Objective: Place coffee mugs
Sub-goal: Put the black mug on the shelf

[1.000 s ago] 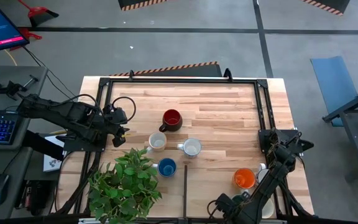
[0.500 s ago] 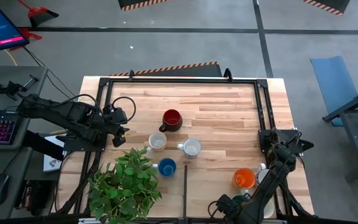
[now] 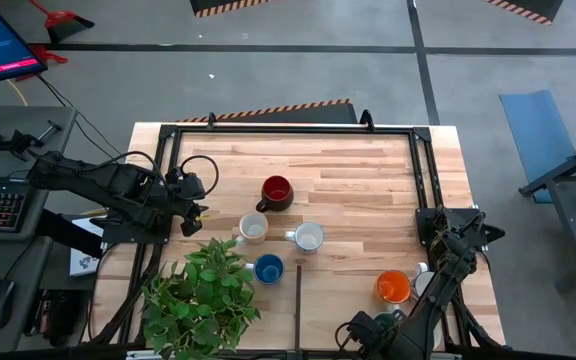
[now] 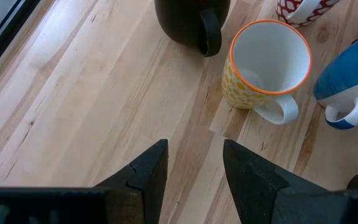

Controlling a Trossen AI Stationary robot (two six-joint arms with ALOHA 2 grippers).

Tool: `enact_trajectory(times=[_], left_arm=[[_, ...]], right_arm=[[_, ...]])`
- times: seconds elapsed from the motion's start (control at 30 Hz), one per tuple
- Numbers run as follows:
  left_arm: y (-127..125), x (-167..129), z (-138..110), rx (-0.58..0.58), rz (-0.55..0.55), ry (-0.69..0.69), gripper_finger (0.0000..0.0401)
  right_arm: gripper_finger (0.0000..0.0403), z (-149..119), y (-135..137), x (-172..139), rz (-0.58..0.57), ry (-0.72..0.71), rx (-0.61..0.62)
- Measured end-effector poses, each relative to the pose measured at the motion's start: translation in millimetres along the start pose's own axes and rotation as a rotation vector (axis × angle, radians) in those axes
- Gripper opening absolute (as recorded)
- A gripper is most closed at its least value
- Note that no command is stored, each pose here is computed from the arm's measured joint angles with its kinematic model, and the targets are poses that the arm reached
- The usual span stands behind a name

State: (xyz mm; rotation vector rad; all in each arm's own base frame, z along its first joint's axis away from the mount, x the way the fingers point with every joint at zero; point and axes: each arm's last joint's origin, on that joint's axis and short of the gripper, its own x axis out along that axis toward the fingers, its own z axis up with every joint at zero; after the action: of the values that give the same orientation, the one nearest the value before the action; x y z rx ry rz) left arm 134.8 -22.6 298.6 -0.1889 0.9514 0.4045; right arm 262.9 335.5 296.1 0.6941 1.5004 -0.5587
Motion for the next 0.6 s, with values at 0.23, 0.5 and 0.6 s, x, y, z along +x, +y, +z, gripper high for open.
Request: enact_trajectory(times=[0.23, 0.5, 0.6], left_arm=[[0.0, 0.0, 0.0, 0.000, 0.000, 0.000, 0.0145], [0.0, 0.0, 0.0, -0.002, 0.000, 0.000, 0.0145], [0.0, 0.0, 0.0, -0.002, 0.000, 0.000, 0.0145]], right_arm=[[0.0103, 10.5, 2.7, -10.0, 0.054, -0.105, 0.017], [0.0103, 78.9, 4.9, -18.5, 0.039, -0.479, -0.019], [0.0103, 117.9, 1.1, -22.4, -0.016, -0.590, -0.029]])
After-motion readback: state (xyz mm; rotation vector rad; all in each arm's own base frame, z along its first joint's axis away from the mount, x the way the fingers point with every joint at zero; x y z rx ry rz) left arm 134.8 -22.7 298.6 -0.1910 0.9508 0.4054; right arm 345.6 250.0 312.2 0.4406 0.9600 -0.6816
